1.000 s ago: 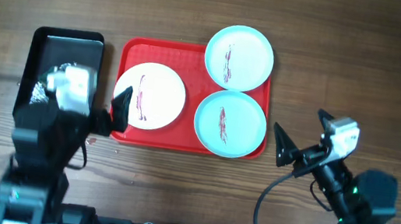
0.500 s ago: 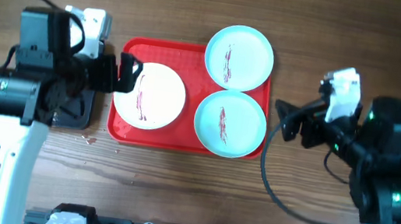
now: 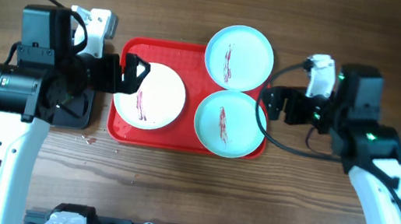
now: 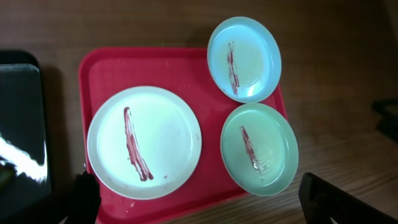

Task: Clean dirty plates on tray and stack at the side

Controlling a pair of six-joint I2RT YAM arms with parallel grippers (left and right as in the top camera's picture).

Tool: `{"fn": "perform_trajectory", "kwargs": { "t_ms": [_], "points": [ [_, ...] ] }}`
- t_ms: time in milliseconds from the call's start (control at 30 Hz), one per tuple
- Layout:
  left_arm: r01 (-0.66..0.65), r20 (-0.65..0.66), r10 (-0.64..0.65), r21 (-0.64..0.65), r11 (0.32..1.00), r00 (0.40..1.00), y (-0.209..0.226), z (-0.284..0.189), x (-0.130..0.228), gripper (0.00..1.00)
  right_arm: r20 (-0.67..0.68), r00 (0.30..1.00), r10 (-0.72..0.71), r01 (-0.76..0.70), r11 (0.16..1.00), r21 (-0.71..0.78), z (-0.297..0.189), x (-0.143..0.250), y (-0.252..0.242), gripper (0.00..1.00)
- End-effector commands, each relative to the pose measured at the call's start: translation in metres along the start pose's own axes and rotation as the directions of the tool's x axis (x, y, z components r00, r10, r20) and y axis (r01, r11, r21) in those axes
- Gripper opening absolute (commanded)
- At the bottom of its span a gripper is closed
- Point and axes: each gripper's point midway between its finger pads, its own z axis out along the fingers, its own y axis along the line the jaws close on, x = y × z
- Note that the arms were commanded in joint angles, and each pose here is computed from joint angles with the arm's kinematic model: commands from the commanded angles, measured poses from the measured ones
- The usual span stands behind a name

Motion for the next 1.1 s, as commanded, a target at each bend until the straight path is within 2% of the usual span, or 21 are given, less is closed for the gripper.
{"fn": "perform_trajectory", "kwargs": {
  "t_ms": [0, 100, 200, 233, 300, 400, 667, 1067],
  "points": [
    [0.231, 0.013, -0.232, -0.136, 0.963, 0.973, 0.03, 0.004, -0.003, 1.0, -0.028, 0.998, 0.053, -0.053, 0.998, -0.032, 0.023, -0.01, 0.022, 0.88],
    [0.411, 0.079, -0.407, -0.302, 0.86, 0.91, 0.074, 0.0, 0.002, 1.0, -0.063, 0.997, 0.049, -0.048, 0.999, 0.021, 0.046, -0.012, 0.035, 0.81],
    [0.545, 0.183, -0.529, -0.479, 0.688, 0.829, 0.122, -0.015, 0.016, 1.0, -0.101, 0.995, 0.019, -0.016, 0.999, 0.033, 0.073, -0.015, 0.052, 0.62],
    [0.552, 0.187, -0.541, -0.513, 0.658, 0.82, 0.131, -0.018, 0.021, 1.0, -0.111, 0.994, 0.009, -0.006, 1.0, 0.027, 0.079, -0.015, 0.057, 0.53],
    [0.559, 0.174, -0.575, -0.568, 0.604, 0.799, 0.148, -0.019, 0.033, 1.0, -0.148, 0.989, -0.01, 0.012, 1.0, 0.011, 0.101, -0.011, 0.07, 0.42],
    [0.568, 0.143, -0.633, -0.618, 0.544, 0.761, 0.168, -0.015, 0.048, 1.0, -0.186, 0.983, -0.013, 0.015, 1.0, 0.01, 0.128, -0.002, 0.079, 0.41],
    [0.553, 0.077, -0.699, -0.675, 0.488, 0.711, 0.197, 0.009, 0.066, 1.0, -0.232, 0.973, -0.008, 0.011, 1.0, 0.013, 0.19, 0.029, 0.087, 0.39],
    [0.558, 0.088, -0.694, -0.669, 0.491, 0.715, 0.202, 0.015, 0.061, 1.0, -0.301, 0.954, 0.002, -0.008, 1.0, -0.018, 0.239, 0.065, 0.081, 0.35]
  ]
}}
